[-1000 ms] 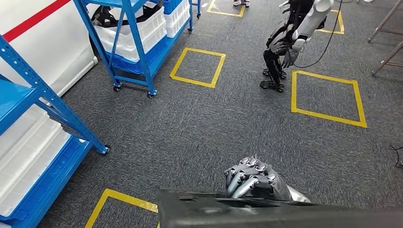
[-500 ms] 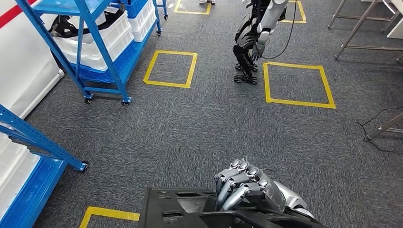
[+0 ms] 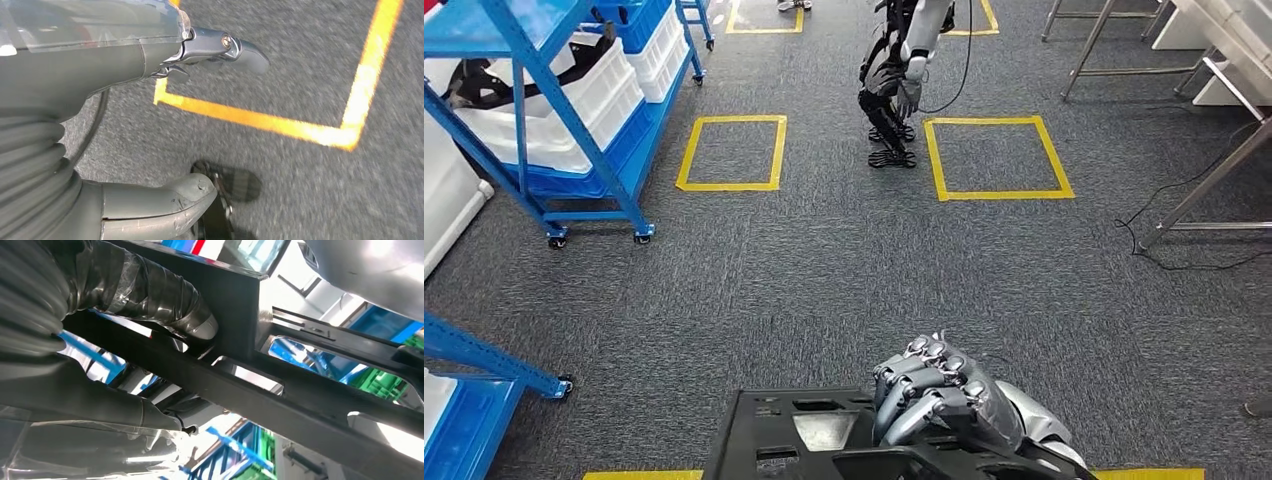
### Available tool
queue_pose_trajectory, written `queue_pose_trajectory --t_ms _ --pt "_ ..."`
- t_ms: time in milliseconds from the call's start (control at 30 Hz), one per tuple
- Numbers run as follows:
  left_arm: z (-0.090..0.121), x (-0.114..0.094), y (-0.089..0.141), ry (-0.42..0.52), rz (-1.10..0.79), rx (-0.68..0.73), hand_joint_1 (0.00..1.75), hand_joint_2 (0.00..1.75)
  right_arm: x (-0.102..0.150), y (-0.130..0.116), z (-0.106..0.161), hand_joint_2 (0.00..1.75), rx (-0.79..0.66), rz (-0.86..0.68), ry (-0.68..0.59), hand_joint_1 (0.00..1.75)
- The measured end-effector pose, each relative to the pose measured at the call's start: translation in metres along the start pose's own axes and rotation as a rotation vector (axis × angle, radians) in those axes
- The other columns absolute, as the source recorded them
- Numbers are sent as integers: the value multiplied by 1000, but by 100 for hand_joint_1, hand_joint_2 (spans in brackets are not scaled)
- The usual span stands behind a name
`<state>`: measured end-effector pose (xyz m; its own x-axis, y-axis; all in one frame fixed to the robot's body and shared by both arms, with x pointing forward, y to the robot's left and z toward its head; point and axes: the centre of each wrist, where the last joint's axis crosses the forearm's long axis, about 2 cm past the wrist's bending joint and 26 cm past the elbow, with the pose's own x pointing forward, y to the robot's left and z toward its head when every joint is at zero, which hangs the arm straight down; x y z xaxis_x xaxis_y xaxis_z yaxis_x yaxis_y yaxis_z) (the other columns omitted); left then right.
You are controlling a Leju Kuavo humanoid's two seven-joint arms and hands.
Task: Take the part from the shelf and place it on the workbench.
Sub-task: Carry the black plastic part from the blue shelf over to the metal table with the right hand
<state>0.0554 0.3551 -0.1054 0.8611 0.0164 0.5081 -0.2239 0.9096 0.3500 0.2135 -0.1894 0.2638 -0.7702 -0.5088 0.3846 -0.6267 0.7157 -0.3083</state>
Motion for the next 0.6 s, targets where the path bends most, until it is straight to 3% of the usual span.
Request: queue_pose_trajectory --t_ms 600 --pt "-1 2 -1 3 40 -59 0 175 -4 -9 -9 175 56 15 3 175"
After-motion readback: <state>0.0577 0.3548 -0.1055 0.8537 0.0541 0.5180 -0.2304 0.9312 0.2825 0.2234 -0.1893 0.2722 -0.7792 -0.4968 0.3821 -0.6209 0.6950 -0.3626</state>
